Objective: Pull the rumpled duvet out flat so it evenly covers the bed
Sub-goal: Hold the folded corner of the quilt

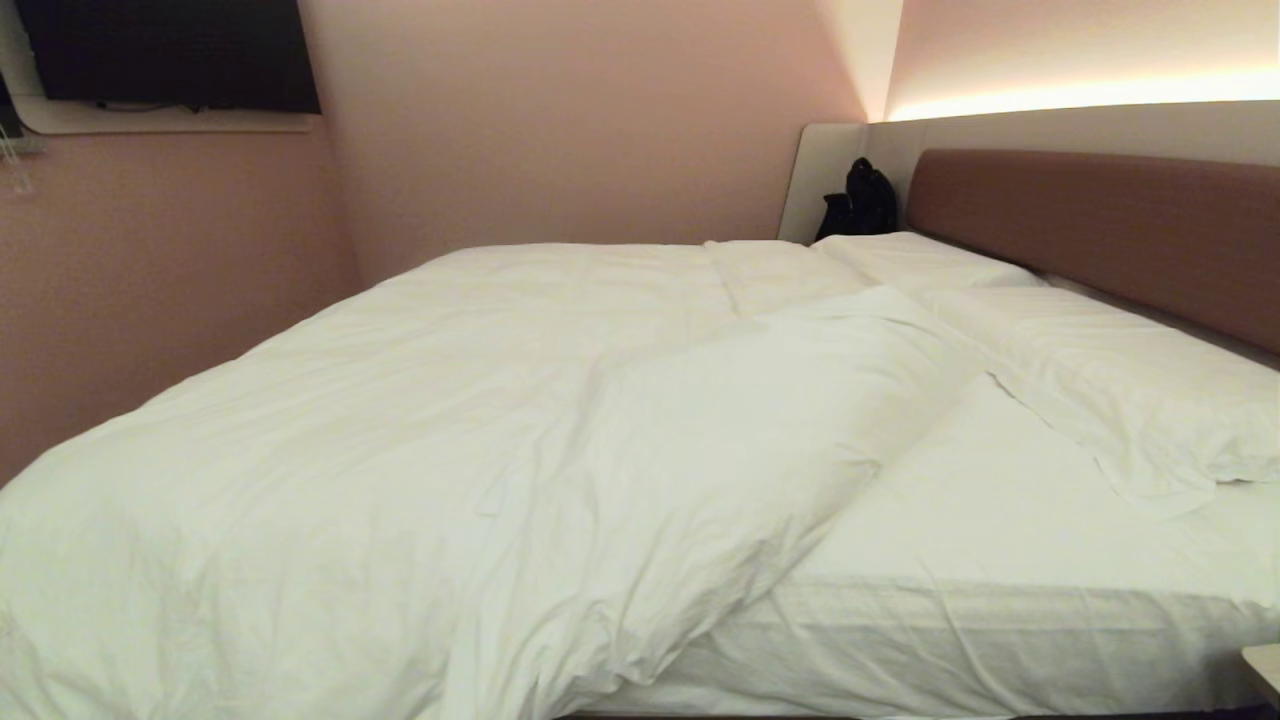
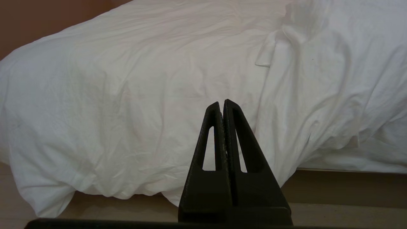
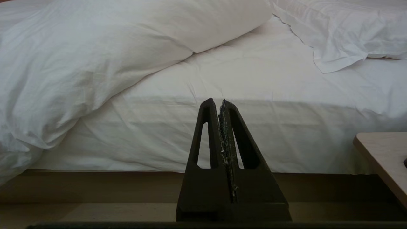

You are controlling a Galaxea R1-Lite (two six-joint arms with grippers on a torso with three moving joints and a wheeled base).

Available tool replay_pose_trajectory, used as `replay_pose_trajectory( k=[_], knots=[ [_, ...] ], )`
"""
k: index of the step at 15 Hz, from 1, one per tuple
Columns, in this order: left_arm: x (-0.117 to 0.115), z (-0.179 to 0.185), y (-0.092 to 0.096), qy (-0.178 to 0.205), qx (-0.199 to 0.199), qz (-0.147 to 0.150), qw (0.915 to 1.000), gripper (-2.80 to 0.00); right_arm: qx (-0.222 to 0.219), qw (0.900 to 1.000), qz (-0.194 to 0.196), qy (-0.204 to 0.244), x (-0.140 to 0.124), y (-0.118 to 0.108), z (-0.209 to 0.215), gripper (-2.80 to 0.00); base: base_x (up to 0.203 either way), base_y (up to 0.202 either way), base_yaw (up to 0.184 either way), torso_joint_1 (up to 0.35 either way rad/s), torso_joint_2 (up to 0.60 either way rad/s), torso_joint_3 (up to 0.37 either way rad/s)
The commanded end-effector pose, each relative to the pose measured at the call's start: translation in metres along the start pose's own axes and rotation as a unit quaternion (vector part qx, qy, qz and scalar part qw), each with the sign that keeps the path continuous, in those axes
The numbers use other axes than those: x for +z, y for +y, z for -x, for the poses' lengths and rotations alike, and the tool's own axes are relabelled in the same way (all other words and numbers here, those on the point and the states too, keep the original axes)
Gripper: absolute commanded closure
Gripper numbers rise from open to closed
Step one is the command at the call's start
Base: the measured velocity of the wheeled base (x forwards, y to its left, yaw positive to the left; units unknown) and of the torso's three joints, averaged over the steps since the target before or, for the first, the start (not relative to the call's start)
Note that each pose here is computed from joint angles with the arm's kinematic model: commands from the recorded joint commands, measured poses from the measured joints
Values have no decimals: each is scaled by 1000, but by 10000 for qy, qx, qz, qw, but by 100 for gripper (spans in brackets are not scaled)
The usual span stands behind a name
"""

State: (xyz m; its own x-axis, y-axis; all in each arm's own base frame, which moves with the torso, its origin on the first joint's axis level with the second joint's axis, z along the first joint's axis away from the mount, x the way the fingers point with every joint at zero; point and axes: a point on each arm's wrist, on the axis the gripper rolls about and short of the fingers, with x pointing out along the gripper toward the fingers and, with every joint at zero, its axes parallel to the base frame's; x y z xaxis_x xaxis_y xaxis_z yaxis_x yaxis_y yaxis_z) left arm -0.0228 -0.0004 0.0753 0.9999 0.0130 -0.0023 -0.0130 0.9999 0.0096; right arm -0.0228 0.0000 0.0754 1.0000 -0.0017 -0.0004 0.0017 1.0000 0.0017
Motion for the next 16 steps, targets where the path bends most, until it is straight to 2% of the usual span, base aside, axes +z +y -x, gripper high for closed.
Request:
replay_pose_trajectory(
  k=[1,16],
  knots=[
    [0,0,0,-4,4,-13,10000,0,1,10000,1,-2,0,0,0,0,0,0,0,0,0,0],
    [0,0,0,-4,4,10,10000,0,1,10000,1,-2,0,0,0,0,0,0,0,0,0,0]
  ],
)
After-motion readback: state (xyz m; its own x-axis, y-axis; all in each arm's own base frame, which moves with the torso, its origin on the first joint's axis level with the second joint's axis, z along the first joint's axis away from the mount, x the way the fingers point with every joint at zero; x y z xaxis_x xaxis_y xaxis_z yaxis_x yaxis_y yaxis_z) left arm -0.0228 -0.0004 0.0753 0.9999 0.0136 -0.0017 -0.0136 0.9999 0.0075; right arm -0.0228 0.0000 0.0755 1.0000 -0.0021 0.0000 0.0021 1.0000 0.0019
